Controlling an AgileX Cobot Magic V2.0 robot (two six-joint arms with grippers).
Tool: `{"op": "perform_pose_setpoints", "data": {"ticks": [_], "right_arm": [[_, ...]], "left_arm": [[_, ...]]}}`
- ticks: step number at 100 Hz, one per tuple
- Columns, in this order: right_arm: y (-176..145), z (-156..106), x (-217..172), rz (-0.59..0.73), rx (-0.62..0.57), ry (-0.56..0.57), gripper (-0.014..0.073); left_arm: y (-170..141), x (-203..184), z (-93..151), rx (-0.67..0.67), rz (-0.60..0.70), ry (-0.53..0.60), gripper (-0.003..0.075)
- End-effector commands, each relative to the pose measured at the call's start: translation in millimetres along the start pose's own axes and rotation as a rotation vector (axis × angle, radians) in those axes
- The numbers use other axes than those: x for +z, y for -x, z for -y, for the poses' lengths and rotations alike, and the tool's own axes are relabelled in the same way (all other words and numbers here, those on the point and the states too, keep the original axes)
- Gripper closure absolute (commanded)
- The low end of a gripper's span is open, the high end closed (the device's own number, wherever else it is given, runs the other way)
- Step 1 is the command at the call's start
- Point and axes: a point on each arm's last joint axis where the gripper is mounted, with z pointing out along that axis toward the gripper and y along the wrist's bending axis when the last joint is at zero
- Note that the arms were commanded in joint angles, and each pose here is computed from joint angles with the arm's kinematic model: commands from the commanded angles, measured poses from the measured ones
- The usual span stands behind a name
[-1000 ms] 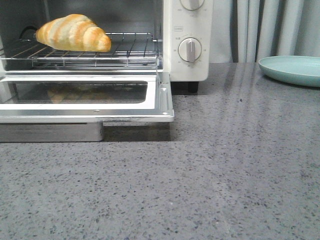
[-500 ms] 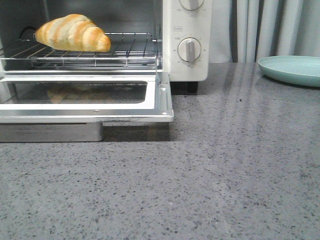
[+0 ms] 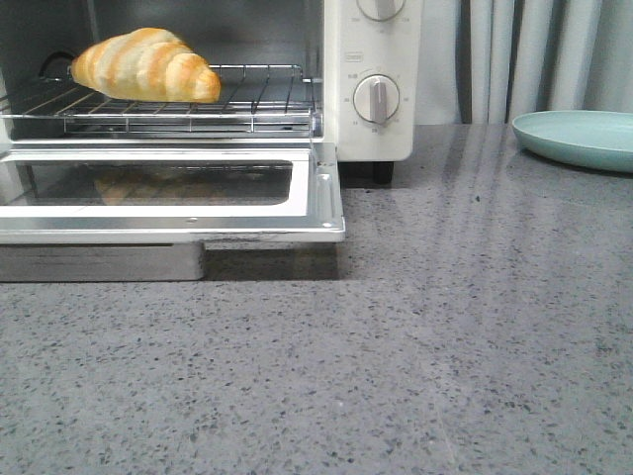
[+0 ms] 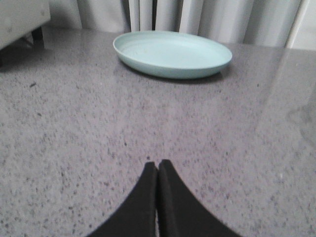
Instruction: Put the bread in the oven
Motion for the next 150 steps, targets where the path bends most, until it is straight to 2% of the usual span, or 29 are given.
{"op": "perform_pose_setpoints", "data": {"ticks": [1,36,150], "right_arm": [[0.0,-0.3,-0.1,0.037,-0.009,-0.003,0.0664],[-7.6,0.1,-0.6,-0.043,-0.002,-0.008,0.0664],[-7.6,0.1,-0.6,-0.043,-0.001,-0.008,0.0664]], "left_arm": [[-0.3,-0.2,-0.8,-0.01,0.077,0.009,0.0741],[-0.3,-0.2,-0.8,-0.01,0.077,0.009,0.0741],[-0.3,-0.2,-0.8,-0.01,0.077,0.009,0.0741]]}}
